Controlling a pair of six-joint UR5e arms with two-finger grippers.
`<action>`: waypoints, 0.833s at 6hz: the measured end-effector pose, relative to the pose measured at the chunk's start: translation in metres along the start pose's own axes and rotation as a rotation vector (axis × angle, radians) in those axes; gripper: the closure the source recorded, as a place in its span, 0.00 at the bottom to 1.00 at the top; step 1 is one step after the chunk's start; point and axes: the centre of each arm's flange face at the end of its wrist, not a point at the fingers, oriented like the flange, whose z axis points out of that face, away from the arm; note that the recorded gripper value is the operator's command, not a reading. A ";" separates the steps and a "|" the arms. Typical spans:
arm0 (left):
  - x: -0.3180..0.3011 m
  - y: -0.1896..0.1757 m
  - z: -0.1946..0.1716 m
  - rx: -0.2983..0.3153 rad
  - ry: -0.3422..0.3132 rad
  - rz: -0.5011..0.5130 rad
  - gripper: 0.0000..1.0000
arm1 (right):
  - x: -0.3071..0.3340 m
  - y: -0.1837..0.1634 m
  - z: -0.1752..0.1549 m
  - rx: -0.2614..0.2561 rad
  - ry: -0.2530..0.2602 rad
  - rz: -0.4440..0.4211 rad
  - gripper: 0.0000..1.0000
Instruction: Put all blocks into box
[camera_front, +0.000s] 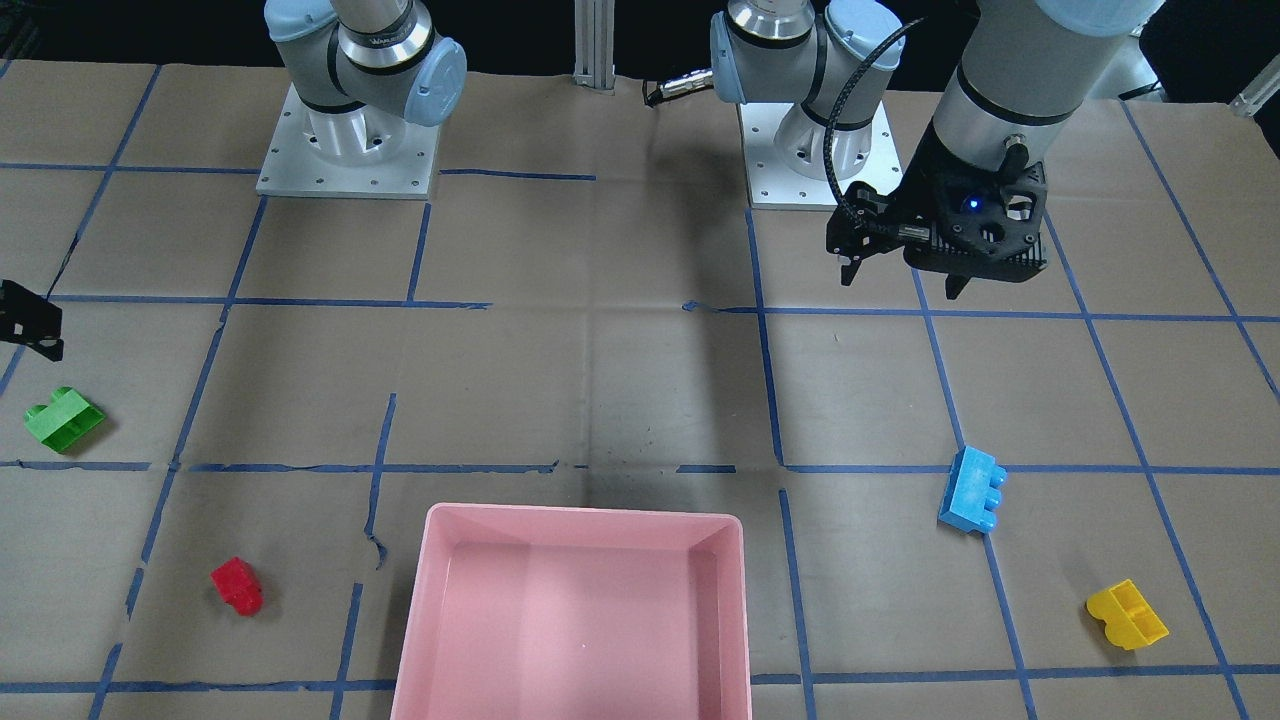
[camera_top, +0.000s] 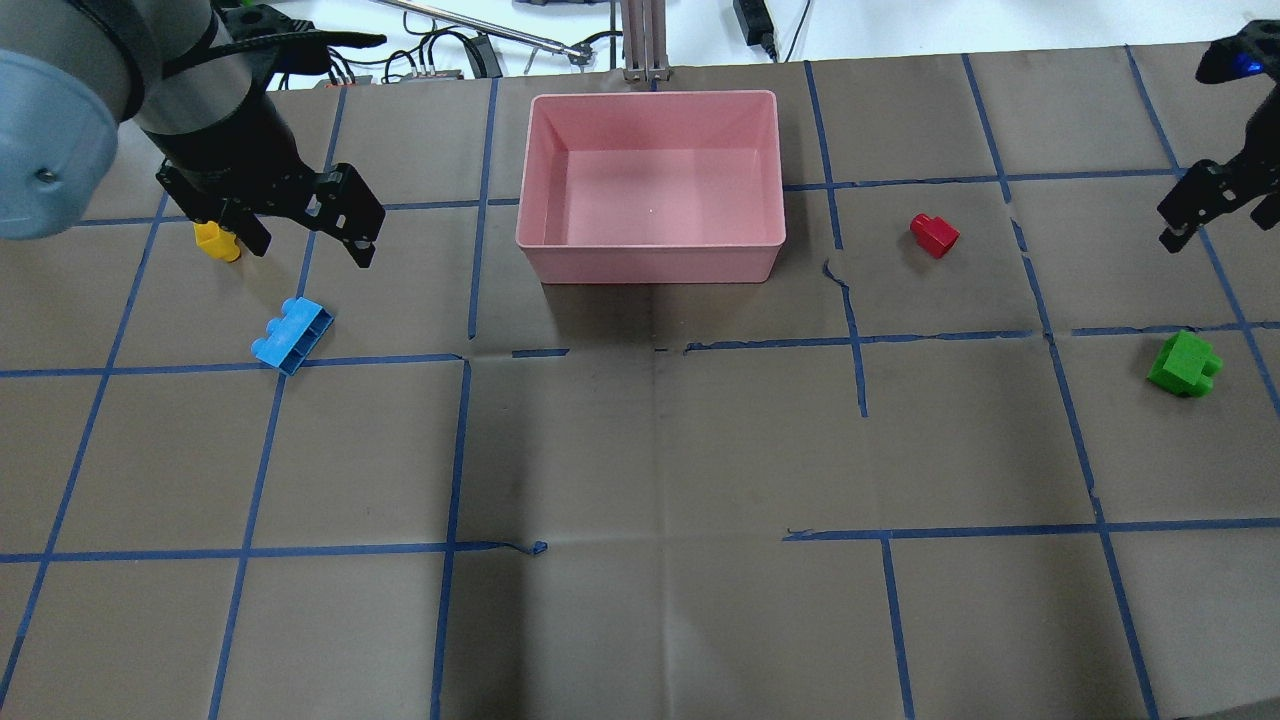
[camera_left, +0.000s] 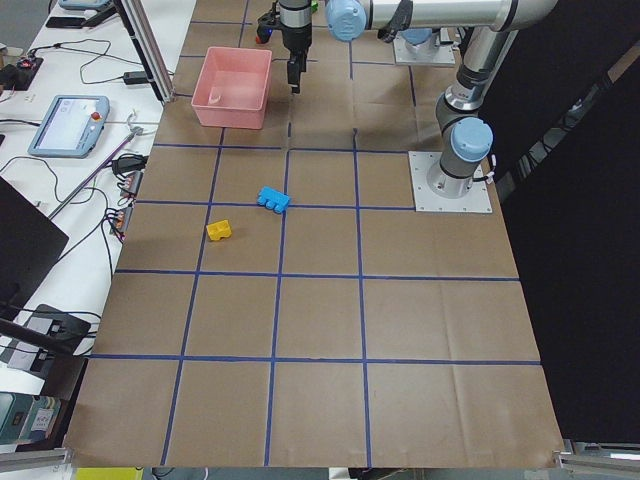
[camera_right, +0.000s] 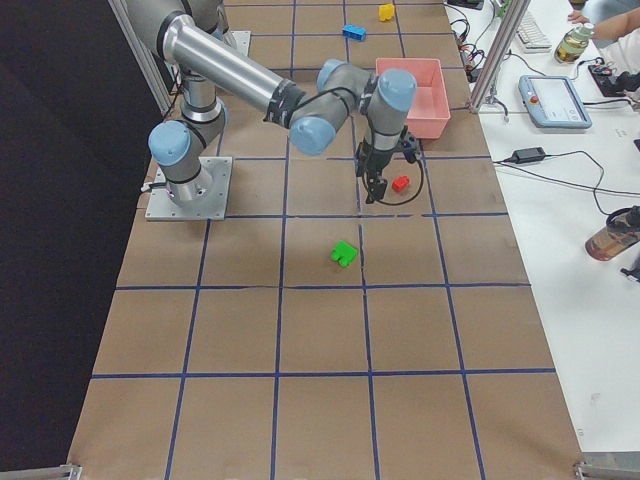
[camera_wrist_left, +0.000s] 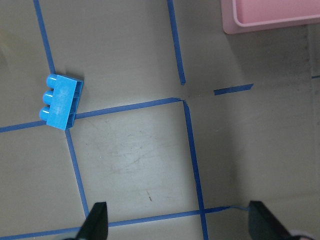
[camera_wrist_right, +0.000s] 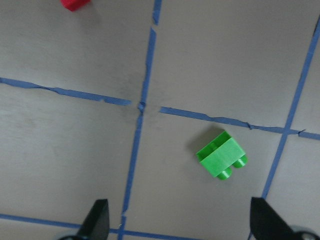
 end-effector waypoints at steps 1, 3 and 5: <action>-0.001 0.001 -0.002 0.003 -0.001 -0.002 0.00 | -0.048 -0.001 -0.033 -0.014 -0.003 0.046 0.00; -0.012 0.000 -0.002 0.008 -0.002 -0.015 0.00 | -0.151 0.006 -0.080 0.008 0.019 0.129 0.00; -0.024 -0.003 0.003 0.001 -0.001 -0.032 0.00 | -0.234 0.006 -0.100 0.044 0.020 0.223 0.00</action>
